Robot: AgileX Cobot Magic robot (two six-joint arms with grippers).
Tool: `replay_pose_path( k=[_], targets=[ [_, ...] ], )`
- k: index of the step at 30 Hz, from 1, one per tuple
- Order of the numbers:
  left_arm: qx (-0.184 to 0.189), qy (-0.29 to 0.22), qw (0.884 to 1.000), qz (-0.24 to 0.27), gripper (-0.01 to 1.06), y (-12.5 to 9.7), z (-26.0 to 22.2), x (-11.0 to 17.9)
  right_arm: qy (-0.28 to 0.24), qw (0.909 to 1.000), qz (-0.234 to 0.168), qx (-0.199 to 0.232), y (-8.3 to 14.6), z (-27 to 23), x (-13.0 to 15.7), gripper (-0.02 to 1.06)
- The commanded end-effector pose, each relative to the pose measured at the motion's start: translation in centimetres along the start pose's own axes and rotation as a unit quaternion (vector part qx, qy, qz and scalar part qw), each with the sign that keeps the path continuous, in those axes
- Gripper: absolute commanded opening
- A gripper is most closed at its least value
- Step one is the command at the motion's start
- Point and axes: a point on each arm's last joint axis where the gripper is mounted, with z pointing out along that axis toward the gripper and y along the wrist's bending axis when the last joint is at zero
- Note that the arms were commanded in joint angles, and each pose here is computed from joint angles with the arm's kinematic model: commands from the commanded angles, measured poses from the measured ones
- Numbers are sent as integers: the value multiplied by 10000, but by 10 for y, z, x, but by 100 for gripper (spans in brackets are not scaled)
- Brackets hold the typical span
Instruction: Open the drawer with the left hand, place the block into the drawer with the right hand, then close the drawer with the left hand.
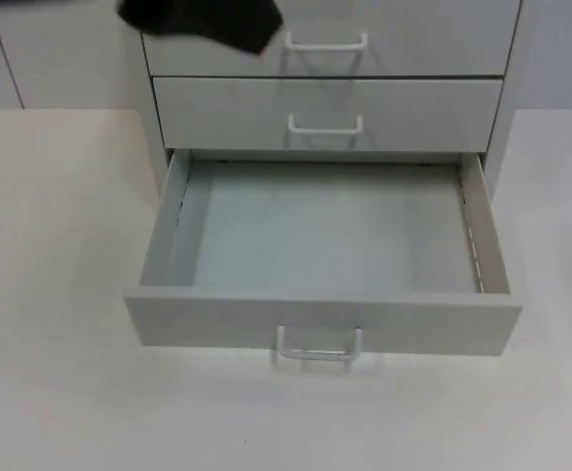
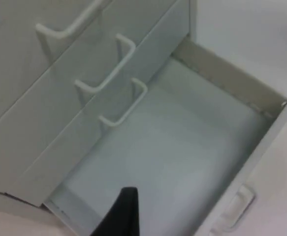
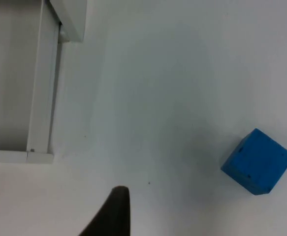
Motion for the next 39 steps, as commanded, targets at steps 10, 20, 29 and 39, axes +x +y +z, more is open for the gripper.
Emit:
replay_pose_path(
  k=[10,20,29,39],
  targets=[
    [-274,-219,9960,-826,102,23,-49,14,-42,10000,37,0,0,-2,-1,105],
    [-1436,-458,9617,-2291,102,53,-77,74,-9,10000,37,-1,0,-2,0,105],
    [-2698,-321,9046,-3285,102,42,-114,129,-20,10000,37,-1,0,-2,-1,105],
    [-2616,-538,8991,-3467,102,28,-118,130,-10,10000,37,-1,0,-2,0,105]
  ],
)
